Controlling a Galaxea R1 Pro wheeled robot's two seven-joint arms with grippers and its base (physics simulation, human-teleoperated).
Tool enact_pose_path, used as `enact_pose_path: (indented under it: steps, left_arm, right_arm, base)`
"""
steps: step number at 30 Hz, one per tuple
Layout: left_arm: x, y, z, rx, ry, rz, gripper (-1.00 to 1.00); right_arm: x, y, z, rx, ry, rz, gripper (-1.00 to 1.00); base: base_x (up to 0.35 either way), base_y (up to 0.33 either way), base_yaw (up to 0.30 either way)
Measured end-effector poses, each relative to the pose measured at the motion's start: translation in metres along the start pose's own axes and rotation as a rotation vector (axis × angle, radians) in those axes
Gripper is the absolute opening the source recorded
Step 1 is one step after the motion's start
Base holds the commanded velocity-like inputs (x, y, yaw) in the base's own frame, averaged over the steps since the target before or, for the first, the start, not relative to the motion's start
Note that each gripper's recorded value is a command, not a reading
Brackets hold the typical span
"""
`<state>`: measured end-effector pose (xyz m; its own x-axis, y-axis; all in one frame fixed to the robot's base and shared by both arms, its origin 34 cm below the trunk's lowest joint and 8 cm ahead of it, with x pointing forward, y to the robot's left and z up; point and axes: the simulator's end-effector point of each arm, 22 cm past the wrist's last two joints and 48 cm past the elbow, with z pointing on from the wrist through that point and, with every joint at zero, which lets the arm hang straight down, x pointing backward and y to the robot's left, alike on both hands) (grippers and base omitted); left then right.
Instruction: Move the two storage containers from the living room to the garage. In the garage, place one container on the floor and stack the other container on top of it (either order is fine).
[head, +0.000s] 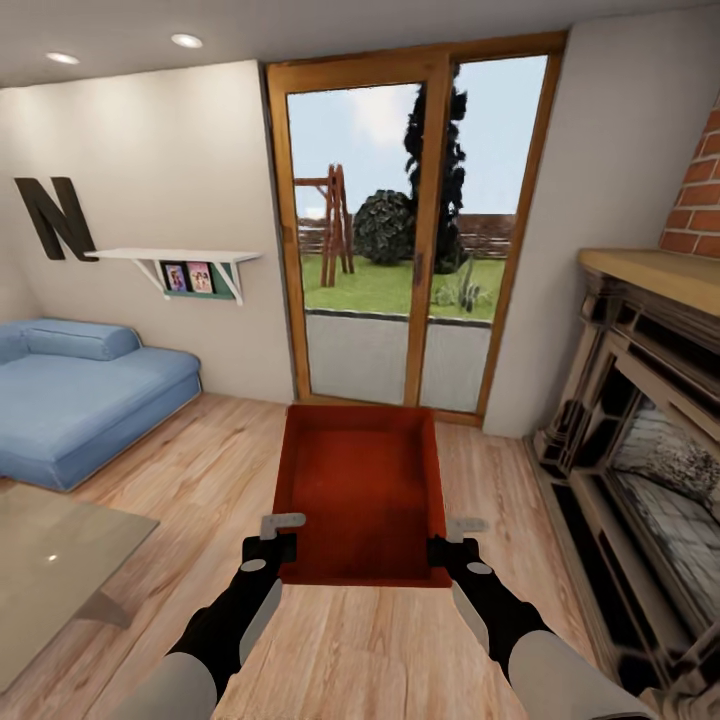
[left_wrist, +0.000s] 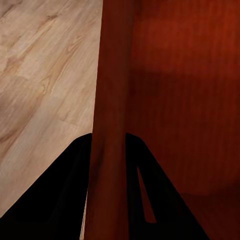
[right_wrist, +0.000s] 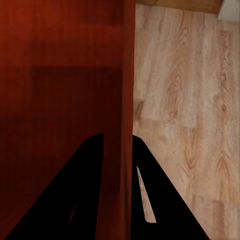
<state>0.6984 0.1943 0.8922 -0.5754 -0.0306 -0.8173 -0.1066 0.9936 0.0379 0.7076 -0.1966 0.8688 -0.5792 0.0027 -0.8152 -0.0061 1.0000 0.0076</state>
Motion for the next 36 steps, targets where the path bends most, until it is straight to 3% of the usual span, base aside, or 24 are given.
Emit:
enact_pose_path:
  steps: [36]
  left_arm:
    - [0.0, 0.0, 0.0, 0.0, 0.0, 0.0, -1.0]
  right_arm:
    - [0.0002, 0.0, 0.0, 0.0, 0.0, 0.001, -1.0]
  base:
    - [0.0, 0.0, 0.272]
